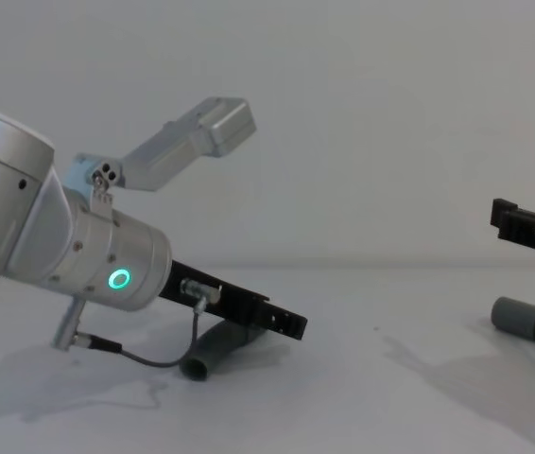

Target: Use both hands to pick up one end of the pipe from the table, align the ends, and insert them.

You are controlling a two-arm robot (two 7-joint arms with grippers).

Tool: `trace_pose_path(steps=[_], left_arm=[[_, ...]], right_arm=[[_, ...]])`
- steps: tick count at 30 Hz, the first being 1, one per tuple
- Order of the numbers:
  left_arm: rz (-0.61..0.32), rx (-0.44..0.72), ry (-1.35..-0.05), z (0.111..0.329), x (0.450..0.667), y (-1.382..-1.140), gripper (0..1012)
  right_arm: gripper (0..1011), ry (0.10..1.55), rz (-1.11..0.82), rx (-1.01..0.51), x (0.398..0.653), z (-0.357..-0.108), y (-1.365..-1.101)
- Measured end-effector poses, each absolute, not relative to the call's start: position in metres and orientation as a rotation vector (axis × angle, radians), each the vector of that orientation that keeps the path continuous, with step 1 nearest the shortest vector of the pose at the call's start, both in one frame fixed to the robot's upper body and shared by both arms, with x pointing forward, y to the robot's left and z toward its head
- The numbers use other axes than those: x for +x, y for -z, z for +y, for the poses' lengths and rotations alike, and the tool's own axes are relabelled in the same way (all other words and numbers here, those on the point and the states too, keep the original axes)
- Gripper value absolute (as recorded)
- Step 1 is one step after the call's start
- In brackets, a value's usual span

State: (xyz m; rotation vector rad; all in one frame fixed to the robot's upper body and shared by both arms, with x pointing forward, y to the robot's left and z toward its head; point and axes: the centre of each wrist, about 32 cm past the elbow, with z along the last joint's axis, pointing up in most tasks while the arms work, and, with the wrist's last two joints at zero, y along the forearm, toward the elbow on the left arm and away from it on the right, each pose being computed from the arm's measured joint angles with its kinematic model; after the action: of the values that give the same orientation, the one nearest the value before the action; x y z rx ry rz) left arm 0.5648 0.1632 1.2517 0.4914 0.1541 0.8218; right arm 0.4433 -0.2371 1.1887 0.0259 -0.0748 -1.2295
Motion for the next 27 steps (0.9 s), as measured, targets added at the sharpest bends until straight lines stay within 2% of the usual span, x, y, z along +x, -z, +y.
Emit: trace_pose_path(steps=[20, 27], left_arm=[[0.178, 0.502, -0.822, 0.1567, 0.5592, -1.2437, 1002], [0.179, 0.504, -0.823, 0.156, 0.5584, -1.2425, 869]], right_arm=[[1000, 1.229, -0.075, 0.026, 0.4433, -0.2371, -1.1887], [1000, 1.229, -0.075, 0.026, 0.4433, -0.2371, -1.1887]])
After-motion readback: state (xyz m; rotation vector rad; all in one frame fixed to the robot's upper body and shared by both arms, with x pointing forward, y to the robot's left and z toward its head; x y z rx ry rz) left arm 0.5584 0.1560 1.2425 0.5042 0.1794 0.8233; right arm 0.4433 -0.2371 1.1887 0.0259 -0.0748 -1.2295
